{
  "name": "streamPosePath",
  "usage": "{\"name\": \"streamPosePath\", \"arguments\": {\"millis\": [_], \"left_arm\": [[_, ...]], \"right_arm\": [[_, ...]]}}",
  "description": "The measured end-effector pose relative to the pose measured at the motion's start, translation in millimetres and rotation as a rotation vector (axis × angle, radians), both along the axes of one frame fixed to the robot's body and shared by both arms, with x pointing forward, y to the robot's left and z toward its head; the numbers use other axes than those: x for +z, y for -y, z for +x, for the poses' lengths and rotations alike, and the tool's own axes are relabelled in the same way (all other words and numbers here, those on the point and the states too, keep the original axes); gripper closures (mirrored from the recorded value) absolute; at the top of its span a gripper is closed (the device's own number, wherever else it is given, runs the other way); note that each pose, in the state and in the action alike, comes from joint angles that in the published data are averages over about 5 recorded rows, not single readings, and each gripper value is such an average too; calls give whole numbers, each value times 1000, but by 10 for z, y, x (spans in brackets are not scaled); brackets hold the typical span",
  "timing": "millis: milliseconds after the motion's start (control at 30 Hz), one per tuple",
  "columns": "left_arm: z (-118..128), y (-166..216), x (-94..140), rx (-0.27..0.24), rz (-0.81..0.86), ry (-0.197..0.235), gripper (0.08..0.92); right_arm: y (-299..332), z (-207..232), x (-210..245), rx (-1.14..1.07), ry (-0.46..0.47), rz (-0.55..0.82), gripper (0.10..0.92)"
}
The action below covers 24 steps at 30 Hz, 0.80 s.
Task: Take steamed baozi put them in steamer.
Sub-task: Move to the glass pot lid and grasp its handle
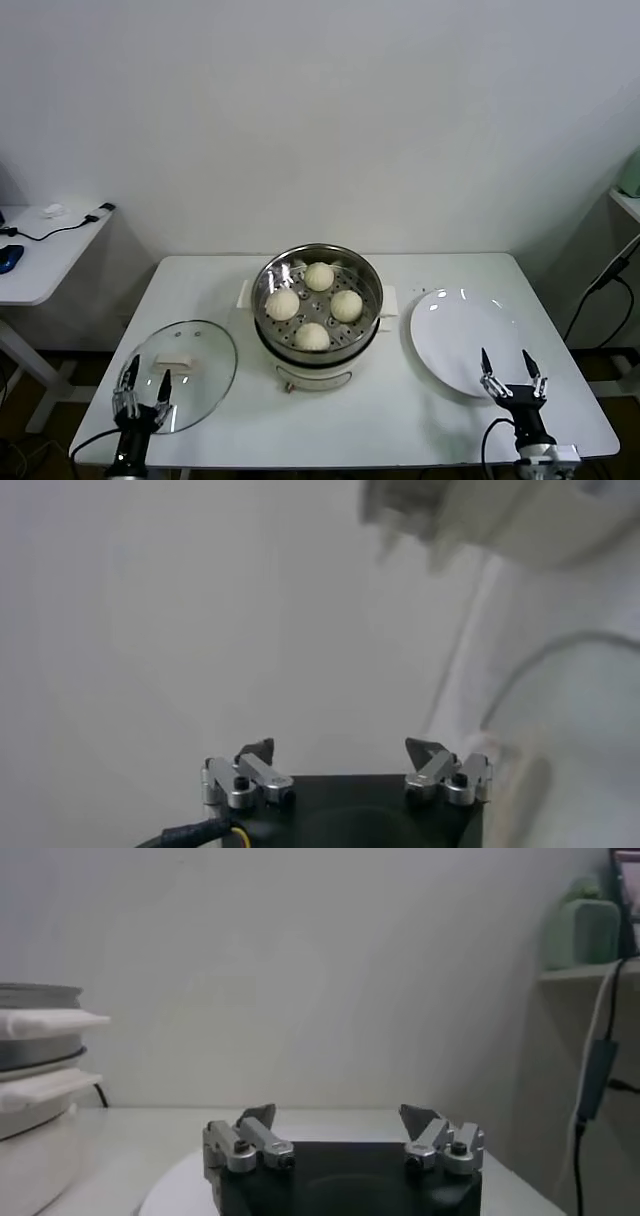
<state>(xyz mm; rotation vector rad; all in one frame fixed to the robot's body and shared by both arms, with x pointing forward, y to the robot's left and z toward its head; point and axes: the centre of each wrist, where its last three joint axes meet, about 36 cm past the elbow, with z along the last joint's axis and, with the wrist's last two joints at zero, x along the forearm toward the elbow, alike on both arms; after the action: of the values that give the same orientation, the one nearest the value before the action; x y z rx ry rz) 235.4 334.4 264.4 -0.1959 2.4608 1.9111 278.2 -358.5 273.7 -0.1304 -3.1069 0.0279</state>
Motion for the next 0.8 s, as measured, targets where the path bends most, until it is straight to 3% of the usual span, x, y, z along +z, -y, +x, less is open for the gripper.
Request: {"name": "streamPosePath", "arguments": {"millis": [300,800], "left_arm": [[78,-211,-285,-21,169,-45,177],[437,-355,-429,-36,255,-104,177]], "right_arm": [[-60,-156,-45,-37,4,5,200],[-129,-321,-90,-36,-7,36,200]]}}
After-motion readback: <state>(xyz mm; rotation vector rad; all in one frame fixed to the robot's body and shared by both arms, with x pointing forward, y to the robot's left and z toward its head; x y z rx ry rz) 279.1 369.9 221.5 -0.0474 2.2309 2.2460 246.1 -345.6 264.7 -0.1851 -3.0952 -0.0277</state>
